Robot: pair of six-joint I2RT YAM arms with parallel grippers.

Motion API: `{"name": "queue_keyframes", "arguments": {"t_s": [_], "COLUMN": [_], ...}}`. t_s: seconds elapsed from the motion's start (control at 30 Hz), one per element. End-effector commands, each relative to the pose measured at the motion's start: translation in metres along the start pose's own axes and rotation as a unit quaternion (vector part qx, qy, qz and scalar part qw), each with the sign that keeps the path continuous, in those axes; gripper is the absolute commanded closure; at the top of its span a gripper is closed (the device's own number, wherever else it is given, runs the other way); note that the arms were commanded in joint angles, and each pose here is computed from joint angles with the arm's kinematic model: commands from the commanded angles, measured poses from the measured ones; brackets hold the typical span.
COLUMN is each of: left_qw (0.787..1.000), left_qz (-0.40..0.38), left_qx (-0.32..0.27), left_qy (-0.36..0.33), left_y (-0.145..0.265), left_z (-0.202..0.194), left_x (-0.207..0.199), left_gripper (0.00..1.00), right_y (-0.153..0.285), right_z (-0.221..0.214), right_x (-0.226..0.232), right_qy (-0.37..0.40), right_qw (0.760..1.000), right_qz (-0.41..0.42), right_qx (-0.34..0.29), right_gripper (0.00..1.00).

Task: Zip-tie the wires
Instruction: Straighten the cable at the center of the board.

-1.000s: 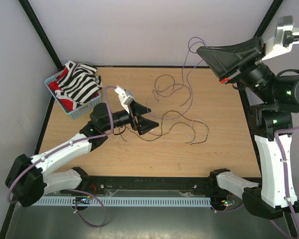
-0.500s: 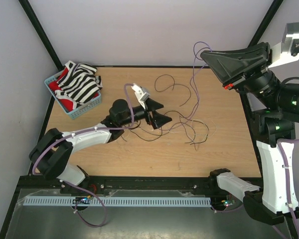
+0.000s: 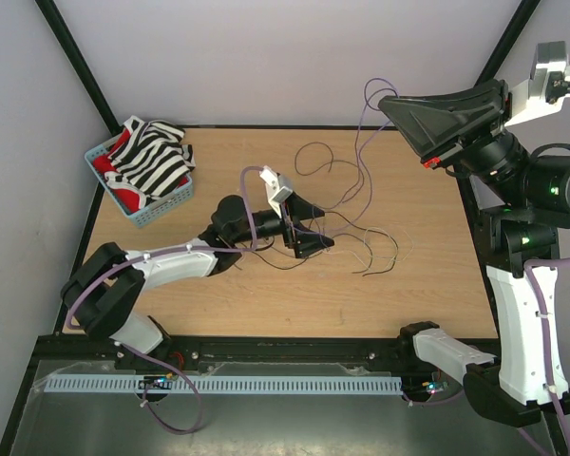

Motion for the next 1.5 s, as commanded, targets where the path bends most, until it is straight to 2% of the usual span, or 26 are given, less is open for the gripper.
{"name": "queue_keyframes", "arguments": {"t_s": [0.0,0.57,0.83,1.3,1.37,1.47], "left_qw": [0.998,0.999,0.999,0.998,0.998,0.999], "left_qz": [-0.039,-0.027,-0.026,-0.011,-0.033,-0.045], "left_qx": [-0.024,-0.011,-0.014,-0.021,-0.019,-0.016], "left_qy": [-0.030,-0.017,-0.039,-0.053,-0.043,-0.026], "left_y": [0.007,0.013,0.019,-0.025,-0.033,-0.036], "left_z": [0.013,0.002,0.005,0.003,0.002,0.001], "left_x": [-0.011,-0.004,-0.002,0.012,0.010,0.009], "left_gripper": [0.01,0.01,0.01,0.02,0.18,0.58], "right_y": [0.002,-0.001,-0.001,-0.001,0.000,0.001], "right_z": [0.004,-0.006,-0.005,-0.009,-0.009,-0.010], "right_x": [0.007,-0.010,-0.010,-0.013,-0.013,-0.013], "right_qy": [0.017,-0.005,-0.005,-0.017,-0.016,-0.015], "right_qw": [1.000,1.000,1.000,1.000,1.000,1.000], "right_qz": [0.011,-0.006,-0.006,-0.001,-0.003,-0.005], "right_qx": [-0.008,0.001,-0.001,-0.002,-0.004,-0.004], "right_gripper": [1.00,1.00,1.00,1.00,1.00,1.00]}}
Point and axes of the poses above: each gripper's point midway between its finger pads, its own y axis back along the fingers, its own x axis along the line the jaws close on, z = x × y, the point moved 9 cm from there along y, back along the fingers, and after that the axes turned 12 degrees about -y, right-handed, at the moved point
